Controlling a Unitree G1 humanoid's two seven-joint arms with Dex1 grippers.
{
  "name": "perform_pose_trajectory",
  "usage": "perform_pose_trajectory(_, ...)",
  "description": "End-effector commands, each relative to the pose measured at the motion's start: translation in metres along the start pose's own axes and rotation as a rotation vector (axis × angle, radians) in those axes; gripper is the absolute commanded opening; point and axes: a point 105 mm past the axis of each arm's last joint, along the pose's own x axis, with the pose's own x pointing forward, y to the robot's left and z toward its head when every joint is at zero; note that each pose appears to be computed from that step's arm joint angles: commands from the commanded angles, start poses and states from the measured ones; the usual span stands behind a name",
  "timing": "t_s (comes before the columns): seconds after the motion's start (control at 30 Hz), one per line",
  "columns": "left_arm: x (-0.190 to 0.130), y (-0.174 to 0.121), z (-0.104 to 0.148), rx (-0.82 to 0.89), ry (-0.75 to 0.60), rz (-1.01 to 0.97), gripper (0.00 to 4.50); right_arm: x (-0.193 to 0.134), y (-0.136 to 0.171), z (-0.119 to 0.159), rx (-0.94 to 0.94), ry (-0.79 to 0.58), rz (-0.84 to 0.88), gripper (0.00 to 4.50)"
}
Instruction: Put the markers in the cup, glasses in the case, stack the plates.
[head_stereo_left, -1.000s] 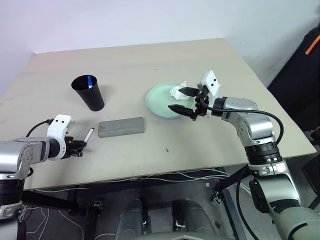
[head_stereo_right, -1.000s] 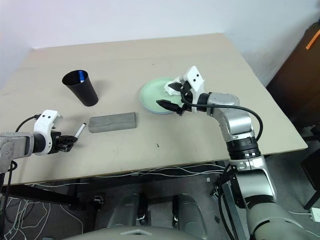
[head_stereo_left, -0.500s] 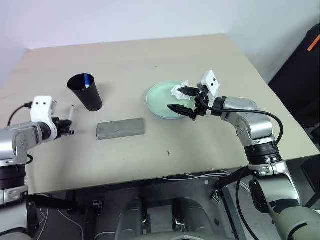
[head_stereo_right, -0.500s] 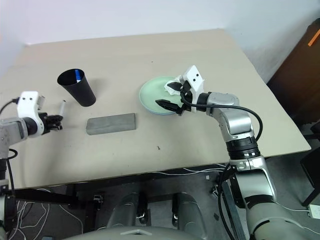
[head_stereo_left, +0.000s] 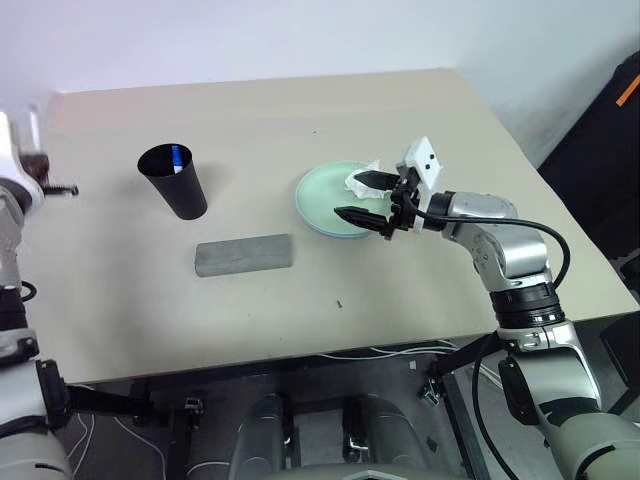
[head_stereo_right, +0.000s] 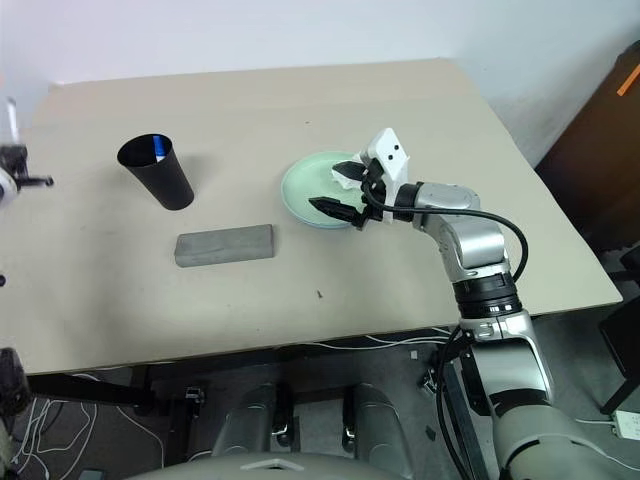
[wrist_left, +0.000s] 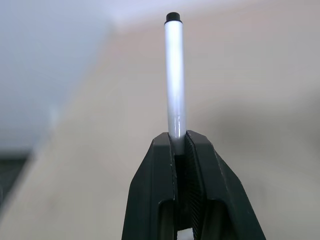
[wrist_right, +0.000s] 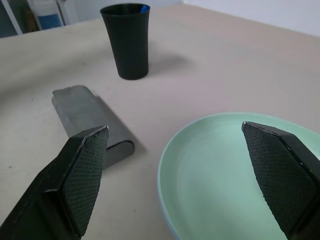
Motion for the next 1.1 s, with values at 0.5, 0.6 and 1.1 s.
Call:
perform_pose_trajectory(0.5,0.010,-0.090,0.075,-0.184,-0.648,-0.372,0.03,-0.016,0.013,0.035,-0.051,-0.127,-0.017,4.50)
perform_pose_trajectory(0.6,0.011,-0.094,0.068,-0.194,-0.629,-0.399,0.03,-0.019,0.014,0.033,-0.049,-0.121,-0.032,4.50)
perform_pose_trajectory(1.1,0.019,-0.110,0.029,-0.236,-0.498,-0.445,0.03,-0.019,0.016,0.027,-0.070,-0.079,-0.042,4.50)
